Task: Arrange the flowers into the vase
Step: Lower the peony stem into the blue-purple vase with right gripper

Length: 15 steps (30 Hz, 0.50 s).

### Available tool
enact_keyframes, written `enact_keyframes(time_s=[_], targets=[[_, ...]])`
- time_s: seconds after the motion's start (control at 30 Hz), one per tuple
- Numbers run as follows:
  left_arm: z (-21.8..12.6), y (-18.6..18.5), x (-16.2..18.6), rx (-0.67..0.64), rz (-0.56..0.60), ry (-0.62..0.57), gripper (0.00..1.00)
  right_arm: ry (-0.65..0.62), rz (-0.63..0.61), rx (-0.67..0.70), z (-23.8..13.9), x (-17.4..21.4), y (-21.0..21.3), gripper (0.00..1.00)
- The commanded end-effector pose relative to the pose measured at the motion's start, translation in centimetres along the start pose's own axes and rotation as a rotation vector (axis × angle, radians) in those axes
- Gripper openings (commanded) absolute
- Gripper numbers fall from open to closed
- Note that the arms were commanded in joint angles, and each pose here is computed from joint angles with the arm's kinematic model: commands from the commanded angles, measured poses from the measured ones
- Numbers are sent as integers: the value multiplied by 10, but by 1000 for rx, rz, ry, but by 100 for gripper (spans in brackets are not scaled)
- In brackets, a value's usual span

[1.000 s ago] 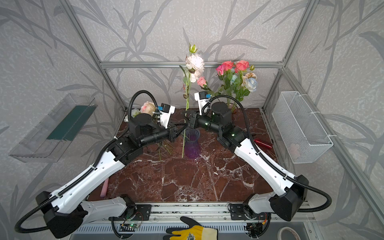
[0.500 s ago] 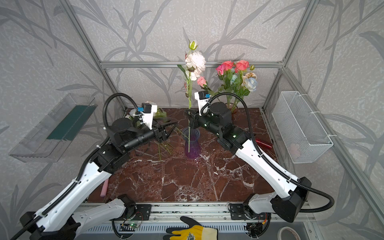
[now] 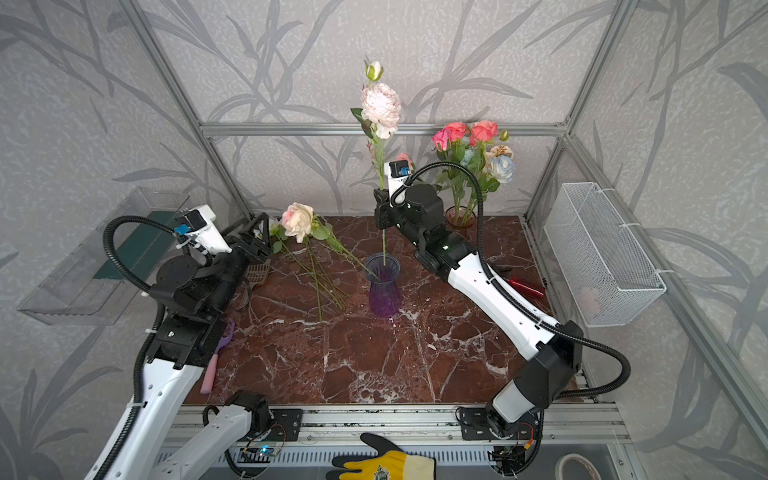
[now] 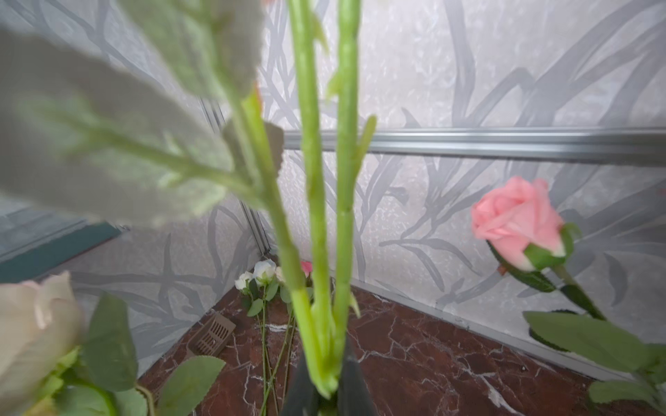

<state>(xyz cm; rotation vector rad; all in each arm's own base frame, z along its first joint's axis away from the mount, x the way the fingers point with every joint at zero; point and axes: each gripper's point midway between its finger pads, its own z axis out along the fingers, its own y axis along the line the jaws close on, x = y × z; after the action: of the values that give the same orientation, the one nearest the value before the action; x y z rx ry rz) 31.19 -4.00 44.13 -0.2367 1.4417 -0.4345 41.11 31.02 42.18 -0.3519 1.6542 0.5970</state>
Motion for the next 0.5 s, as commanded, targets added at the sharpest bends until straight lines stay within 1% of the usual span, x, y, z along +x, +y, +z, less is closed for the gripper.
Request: enact_keyframes(time_s=[0.0, 0.2, 0.37, 0.47], targets=[[12, 22, 4, -69, -64, -10, 60, -5, 39, -16, 7, 10, 2, 0], [21, 31, 14, -85, -73, 15, 60, 67, 109, -24, 7, 62, 7, 1], [29, 33, 23, -87, -92, 45, 60, 139, 113, -19, 1, 94, 13, 6], [32, 33, 27, -79, -103, 58, 60, 178, 120, -10, -3, 108, 13, 12]])
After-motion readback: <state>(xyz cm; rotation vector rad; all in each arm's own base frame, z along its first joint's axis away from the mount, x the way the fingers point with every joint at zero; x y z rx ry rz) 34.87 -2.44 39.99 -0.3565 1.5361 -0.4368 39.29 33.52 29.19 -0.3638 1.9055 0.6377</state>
